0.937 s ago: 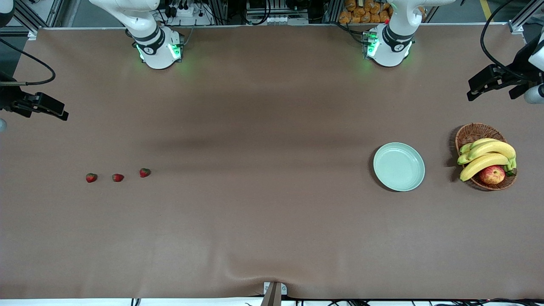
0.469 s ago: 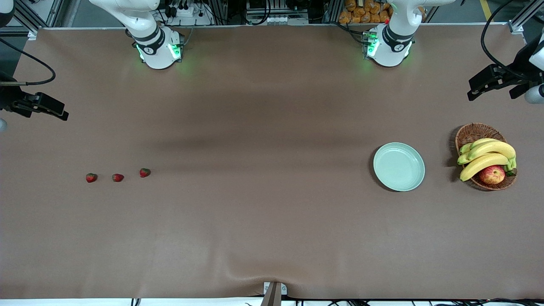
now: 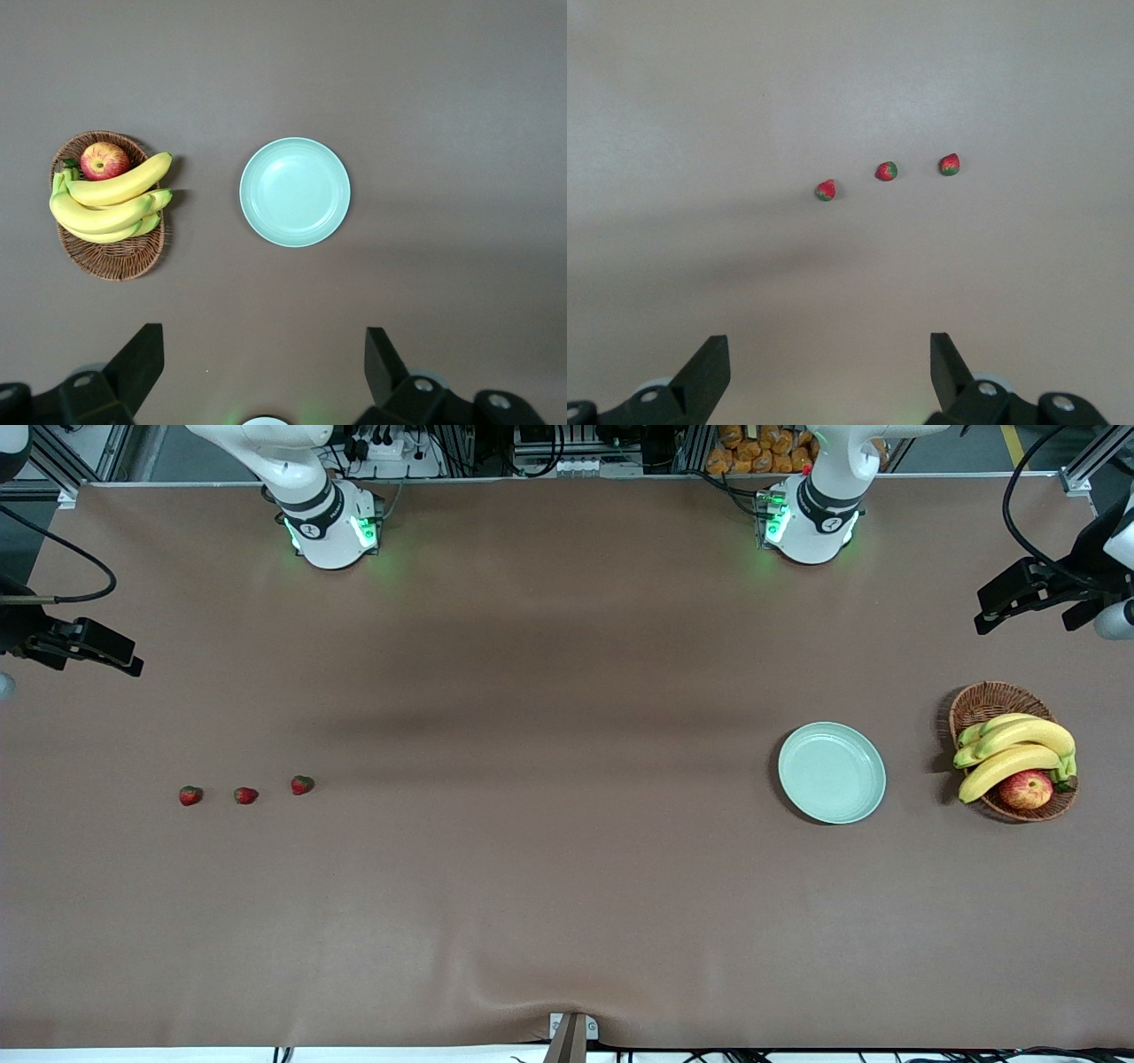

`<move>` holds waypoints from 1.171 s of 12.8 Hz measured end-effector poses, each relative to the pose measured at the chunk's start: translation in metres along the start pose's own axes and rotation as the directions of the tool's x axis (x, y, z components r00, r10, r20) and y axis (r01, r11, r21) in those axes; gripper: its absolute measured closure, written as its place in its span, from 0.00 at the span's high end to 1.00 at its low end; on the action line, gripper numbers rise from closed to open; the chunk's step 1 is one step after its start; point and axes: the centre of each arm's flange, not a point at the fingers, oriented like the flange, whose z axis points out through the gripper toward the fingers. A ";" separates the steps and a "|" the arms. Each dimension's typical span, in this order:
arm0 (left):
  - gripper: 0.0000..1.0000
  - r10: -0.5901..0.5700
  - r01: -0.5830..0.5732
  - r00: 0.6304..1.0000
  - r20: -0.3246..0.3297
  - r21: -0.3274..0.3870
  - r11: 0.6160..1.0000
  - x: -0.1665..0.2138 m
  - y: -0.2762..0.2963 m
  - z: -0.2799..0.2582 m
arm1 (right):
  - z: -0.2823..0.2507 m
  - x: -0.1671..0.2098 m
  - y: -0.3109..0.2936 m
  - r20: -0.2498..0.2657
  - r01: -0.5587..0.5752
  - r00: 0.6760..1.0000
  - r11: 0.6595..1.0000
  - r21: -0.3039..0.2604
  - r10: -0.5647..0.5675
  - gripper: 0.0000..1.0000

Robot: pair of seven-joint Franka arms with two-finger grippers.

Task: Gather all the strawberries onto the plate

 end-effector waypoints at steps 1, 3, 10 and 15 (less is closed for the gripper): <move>1.00 0.000 0.000 1.000 -0.001 0.000 1.000 0.000 0.000 0.000 | 0.001 0.000 0.000 0.001 0.000 1.000 1.000 0.000 0.000 1.00; 1.00 0.000 0.000 1.000 -0.002 0.000 1.000 -0.001 0.000 -0.001 | 0.001 0.000 0.000 0.003 0.000 1.000 1.000 0.000 0.000 1.00; 1.00 0.000 0.000 1.000 -0.007 0.000 1.000 -0.003 0.000 -0.004 | 0.007 -0.001 0.015 0.027 -0.026 0.999 1.000 -0.002 0.026 1.00; 1.00 0.005 -0.005 1.000 -0.007 0.000 1.000 -0.003 0.002 -0.004 | 0.041 0.005 0.036 0.091 -0.064 0.994 0.998 -0.002 0.064 1.00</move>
